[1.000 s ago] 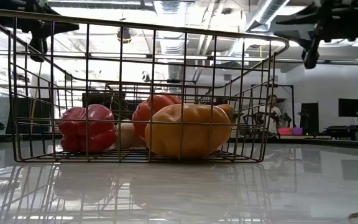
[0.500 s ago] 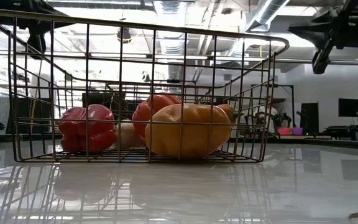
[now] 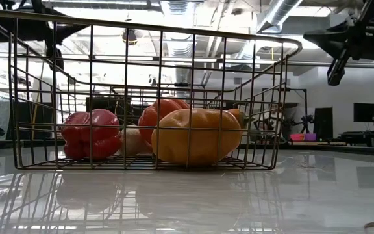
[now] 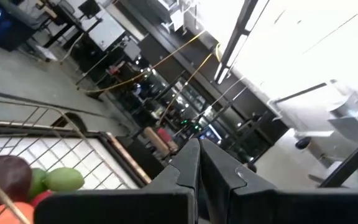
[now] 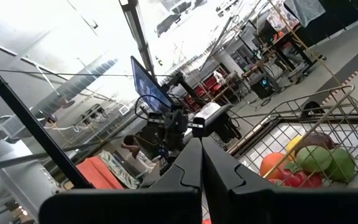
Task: Sort produce into baskets
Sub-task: Return to Home Position
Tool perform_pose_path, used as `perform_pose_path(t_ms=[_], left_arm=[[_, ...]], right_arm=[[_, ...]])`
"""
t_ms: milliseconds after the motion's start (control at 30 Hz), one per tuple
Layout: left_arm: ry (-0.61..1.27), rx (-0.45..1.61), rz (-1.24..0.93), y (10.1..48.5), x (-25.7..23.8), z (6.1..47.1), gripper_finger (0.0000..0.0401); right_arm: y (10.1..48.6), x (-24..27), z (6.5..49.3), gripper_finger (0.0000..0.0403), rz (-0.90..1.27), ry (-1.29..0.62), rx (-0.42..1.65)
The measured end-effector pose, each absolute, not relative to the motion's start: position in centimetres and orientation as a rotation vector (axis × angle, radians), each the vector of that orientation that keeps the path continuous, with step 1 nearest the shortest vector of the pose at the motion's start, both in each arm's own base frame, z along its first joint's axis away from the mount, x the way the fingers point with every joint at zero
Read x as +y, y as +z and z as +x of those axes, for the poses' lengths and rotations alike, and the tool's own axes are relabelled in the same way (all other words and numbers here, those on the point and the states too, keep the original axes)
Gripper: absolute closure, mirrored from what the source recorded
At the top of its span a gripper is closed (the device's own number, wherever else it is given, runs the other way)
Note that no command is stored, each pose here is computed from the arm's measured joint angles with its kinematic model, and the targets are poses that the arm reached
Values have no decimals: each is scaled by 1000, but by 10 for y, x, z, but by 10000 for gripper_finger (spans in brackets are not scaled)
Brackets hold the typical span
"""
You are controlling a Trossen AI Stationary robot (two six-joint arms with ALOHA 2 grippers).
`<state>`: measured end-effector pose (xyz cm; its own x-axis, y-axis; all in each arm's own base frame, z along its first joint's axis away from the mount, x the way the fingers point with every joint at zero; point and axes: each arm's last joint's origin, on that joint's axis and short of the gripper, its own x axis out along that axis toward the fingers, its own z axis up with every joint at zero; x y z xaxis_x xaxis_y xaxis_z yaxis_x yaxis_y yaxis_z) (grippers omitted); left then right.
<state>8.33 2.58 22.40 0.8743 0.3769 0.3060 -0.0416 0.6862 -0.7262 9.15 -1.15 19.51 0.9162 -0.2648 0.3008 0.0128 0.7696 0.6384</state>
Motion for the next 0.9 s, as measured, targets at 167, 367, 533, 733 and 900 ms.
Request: perform_pose_path(t_ms=[167, 367, 533, 733, 900], left_arm=[[243, -479, -781, 213, 27, 87, 401], [249, -514, -781, 201, 28, 90, 401], [287, -515, -741, 201, 29, 89, 401], [385, -414, -678, 191, 31, 92, 401], [531, -256, -755, 170, 34, 93, 401]], right_arm=[[195, -12, 92, 377, 675, -156, -389], [195, -12, 92, 376, 666, -168, -391], [194, -15, 91, 378, 662, -191, -395], [190, -18, 92, 376, 623, -242, -356], [183, -20, 93, 376, 608, -294, -291]])
